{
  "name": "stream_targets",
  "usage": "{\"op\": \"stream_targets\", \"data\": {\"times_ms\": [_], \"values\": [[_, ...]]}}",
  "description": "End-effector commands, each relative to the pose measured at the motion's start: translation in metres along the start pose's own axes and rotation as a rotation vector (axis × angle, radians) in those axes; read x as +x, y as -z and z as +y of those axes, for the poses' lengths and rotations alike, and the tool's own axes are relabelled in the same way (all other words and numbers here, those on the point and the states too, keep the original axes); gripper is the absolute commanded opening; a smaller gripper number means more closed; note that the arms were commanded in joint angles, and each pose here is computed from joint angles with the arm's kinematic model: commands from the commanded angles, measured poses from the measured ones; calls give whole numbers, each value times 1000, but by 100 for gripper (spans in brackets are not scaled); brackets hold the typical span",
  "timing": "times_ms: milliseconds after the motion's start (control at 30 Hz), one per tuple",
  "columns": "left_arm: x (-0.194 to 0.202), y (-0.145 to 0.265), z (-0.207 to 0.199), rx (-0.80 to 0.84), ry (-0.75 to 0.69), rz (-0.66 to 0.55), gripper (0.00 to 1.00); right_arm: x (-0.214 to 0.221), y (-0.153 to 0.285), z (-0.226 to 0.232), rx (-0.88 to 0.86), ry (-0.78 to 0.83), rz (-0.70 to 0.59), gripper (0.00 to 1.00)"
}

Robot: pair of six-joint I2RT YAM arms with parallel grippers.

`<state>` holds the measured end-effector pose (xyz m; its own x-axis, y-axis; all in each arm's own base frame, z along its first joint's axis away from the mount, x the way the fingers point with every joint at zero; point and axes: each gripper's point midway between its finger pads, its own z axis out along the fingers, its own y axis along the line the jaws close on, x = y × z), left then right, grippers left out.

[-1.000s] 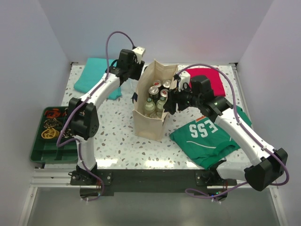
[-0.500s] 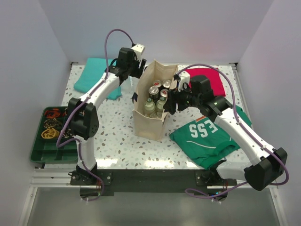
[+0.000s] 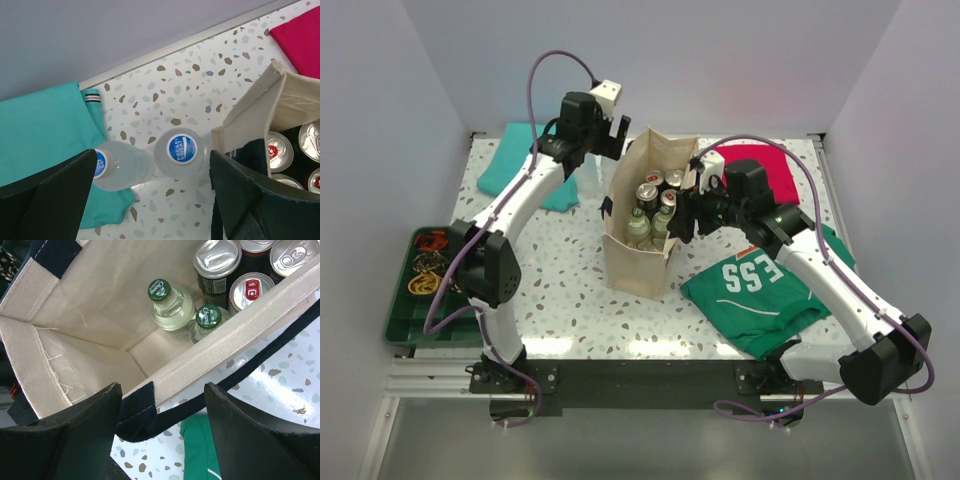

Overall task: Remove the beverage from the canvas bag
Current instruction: Place the drink at the center of the board, then take out the drink from the canvas bag.

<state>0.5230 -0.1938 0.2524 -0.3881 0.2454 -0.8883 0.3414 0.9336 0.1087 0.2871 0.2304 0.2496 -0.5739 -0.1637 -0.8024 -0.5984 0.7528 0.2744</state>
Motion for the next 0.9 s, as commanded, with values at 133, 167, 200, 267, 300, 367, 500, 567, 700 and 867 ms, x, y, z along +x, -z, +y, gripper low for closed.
{"op": "stream_targets", "data": {"times_ms": [133, 167, 200, 267, 300, 367, 500, 567, 700, 867], "values": [[-65, 83, 2, 60, 29, -128, 100, -36, 5, -4, 60, -56, -125, 69], [-71, 94, -5, 103, 31, -146, 100, -37, 4, -4, 62, -75, -133, 68], [-72, 101, -19, 186, 27, -152, 100, -35, 1, -4, 62, -85, -129, 66], [-69, 115, -34, 264, 22, -154, 100, -35, -2, -5, 64, -110, -129, 62], [-67, 121, -40, 296, 20, -153, 100, -33, -3, -6, 67, -115, -123, 59], [-57, 131, -61, 374, -1, -127, 100, -27, -6, -7, 71, -122, -105, 51], [-44, 144, -93, 416, -50, -86, 100, -10, -7, -5, 36, -91, -92, 42], [-33, 150, -121, 455, -102, -73, 100, -7, -4, -2, 13, -64, -106, 41], [-15, 153, -148, 482, -160, -39, 100, 7, 2, 0, -1, -22, -86, 34], [3, 148, -150, 480, -159, 8, 100, 21, 4, 4, -37, 12, -42, 34]]}}
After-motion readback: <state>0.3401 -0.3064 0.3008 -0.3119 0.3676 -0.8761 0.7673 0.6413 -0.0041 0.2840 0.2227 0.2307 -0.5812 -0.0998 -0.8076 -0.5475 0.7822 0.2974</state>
